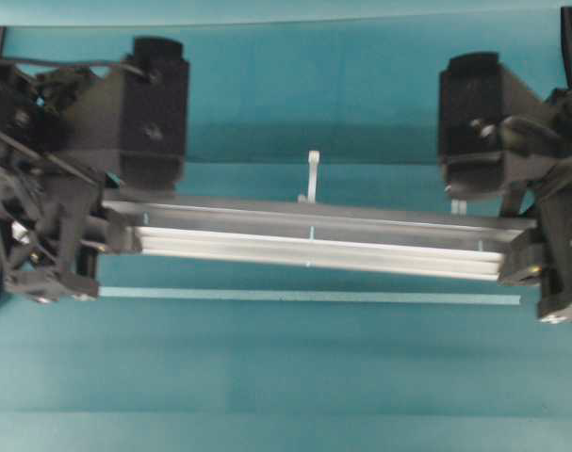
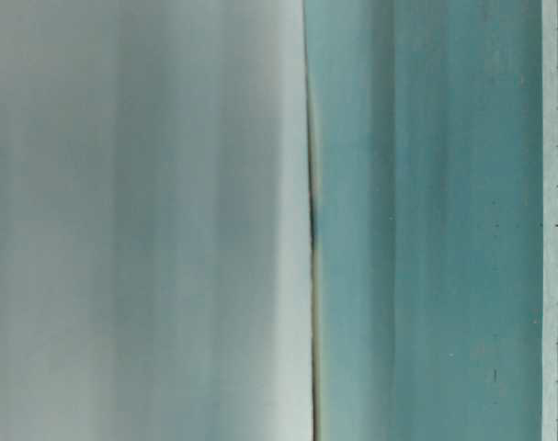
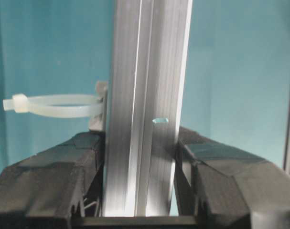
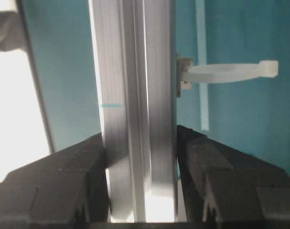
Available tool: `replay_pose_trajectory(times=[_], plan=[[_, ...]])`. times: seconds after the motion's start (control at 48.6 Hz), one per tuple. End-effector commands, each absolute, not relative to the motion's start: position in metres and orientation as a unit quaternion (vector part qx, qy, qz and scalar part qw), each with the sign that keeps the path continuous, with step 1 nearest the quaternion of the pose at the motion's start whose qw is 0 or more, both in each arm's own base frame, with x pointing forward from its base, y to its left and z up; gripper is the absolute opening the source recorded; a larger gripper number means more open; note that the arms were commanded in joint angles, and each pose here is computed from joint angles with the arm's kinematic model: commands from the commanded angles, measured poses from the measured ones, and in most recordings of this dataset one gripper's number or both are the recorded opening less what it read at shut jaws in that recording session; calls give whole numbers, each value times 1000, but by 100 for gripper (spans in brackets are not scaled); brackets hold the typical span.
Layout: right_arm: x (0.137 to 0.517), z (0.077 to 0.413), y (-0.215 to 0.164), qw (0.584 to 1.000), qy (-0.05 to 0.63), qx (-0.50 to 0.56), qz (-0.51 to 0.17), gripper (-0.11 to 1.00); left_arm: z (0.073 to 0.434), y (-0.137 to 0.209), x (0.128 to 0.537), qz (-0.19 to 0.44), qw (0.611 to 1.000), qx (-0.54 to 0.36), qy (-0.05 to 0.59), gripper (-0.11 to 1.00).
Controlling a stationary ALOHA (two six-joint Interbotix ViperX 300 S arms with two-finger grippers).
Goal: Lift the large metal rail with both hands.
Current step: 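Lower the held rail back down onto the table with both grippers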
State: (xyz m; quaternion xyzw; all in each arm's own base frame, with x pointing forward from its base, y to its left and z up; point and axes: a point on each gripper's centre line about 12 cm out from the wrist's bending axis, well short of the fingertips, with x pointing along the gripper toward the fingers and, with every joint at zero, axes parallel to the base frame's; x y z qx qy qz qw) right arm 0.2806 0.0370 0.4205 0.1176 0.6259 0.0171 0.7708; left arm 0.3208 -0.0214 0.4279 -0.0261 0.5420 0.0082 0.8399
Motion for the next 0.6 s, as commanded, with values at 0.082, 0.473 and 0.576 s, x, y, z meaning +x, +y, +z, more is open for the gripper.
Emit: replay_pose_trajectory(times=[0.082,0.473,0.576], plan=[[270,381,29,745,655,127,-13,40,401,-18,310,16,830,-28,557,36],[258,315,19,782,607,136,-38,40,314,-13,284,21,821,-30,569,36],[257,299,19,779,610,136,-40,40,301,-12,282,23,824,-32,565,36]])
